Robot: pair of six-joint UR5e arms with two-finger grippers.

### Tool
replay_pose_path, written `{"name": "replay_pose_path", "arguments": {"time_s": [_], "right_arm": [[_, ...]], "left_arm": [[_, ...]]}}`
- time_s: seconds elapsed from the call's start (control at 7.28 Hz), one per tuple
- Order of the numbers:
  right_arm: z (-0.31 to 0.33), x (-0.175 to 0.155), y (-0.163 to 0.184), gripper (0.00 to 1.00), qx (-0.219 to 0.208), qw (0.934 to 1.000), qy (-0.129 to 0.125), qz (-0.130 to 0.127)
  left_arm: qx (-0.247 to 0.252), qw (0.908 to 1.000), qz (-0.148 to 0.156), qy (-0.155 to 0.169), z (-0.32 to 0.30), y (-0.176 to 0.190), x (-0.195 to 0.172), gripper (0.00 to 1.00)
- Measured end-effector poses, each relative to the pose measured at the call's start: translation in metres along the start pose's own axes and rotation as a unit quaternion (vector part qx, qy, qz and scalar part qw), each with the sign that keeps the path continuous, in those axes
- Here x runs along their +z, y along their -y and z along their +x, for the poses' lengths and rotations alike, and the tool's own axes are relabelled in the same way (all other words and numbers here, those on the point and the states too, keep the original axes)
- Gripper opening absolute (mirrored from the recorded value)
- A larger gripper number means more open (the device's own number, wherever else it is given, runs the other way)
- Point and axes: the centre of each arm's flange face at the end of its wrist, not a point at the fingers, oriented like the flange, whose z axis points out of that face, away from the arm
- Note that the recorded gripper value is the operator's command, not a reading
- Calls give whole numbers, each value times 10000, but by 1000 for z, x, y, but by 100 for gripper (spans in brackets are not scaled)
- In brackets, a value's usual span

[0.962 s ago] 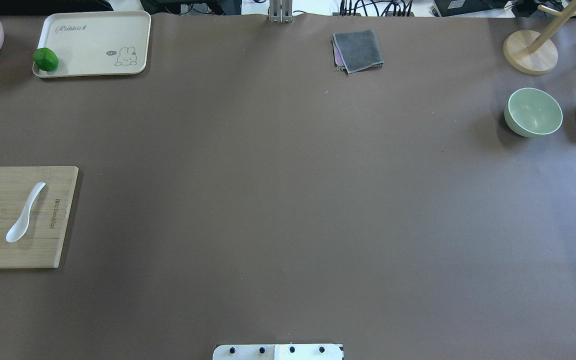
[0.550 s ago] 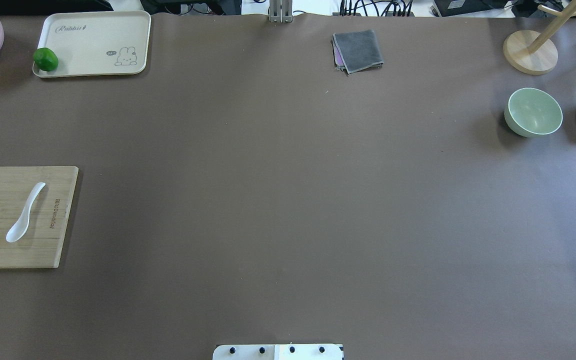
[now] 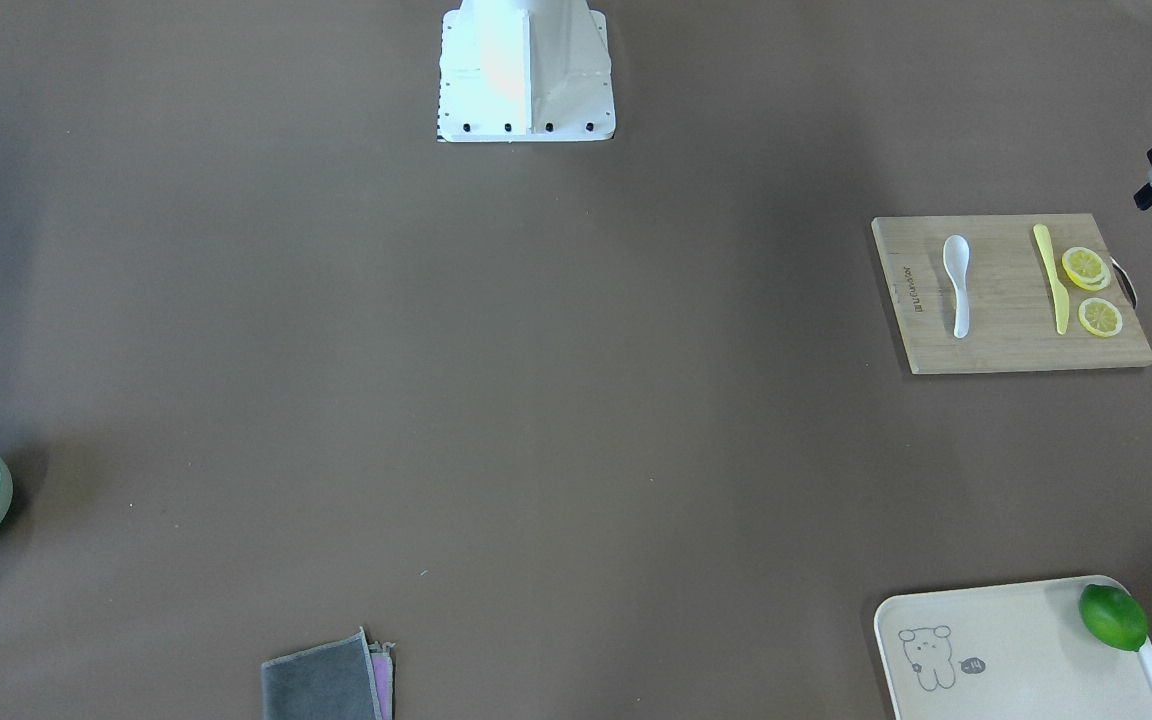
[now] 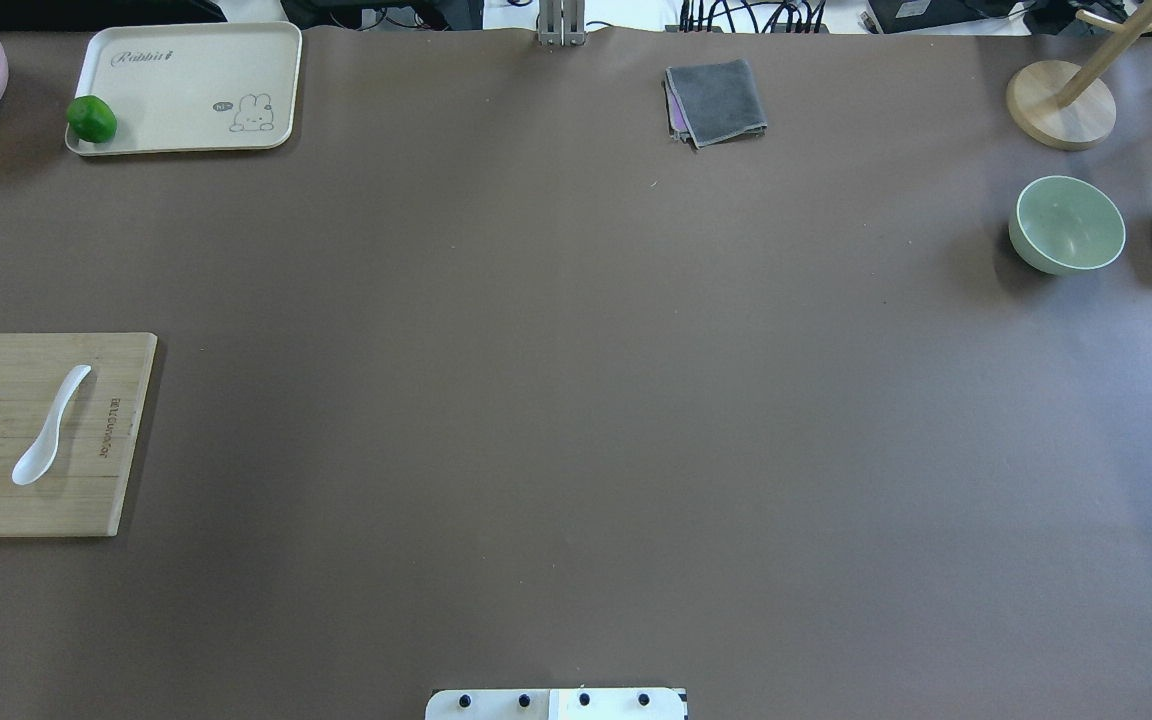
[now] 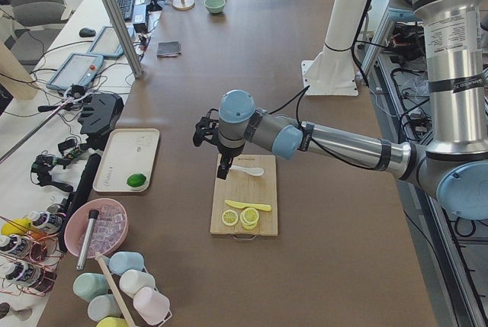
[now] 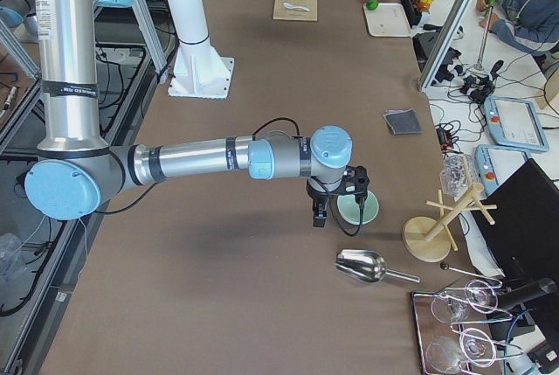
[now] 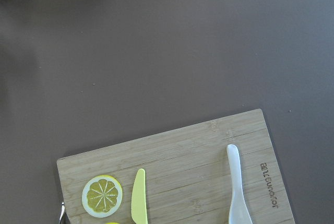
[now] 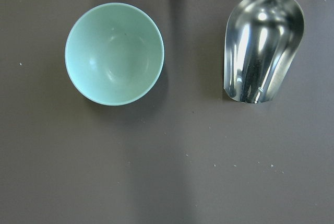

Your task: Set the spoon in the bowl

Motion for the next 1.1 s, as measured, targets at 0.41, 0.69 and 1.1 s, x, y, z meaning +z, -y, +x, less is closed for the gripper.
{"name": "replay_pose_path", "arguments": {"time_s": [0.41, 0.69, 1.1], "right_arm": [[-26, 27, 46, 79, 244, 9996, -34, -134], [-23, 69, 64, 72, 607, 9979, -80, 190], [-28, 126, 80, 71, 949, 9946, -96, 403]], "left_arm": [[17, 10000, 70, 2, 5, 1, -7, 97], [-61, 9999, 135, -13, 13, 4, -12, 97], [-72, 9998, 181, 7, 17, 9, -15, 97]]}}
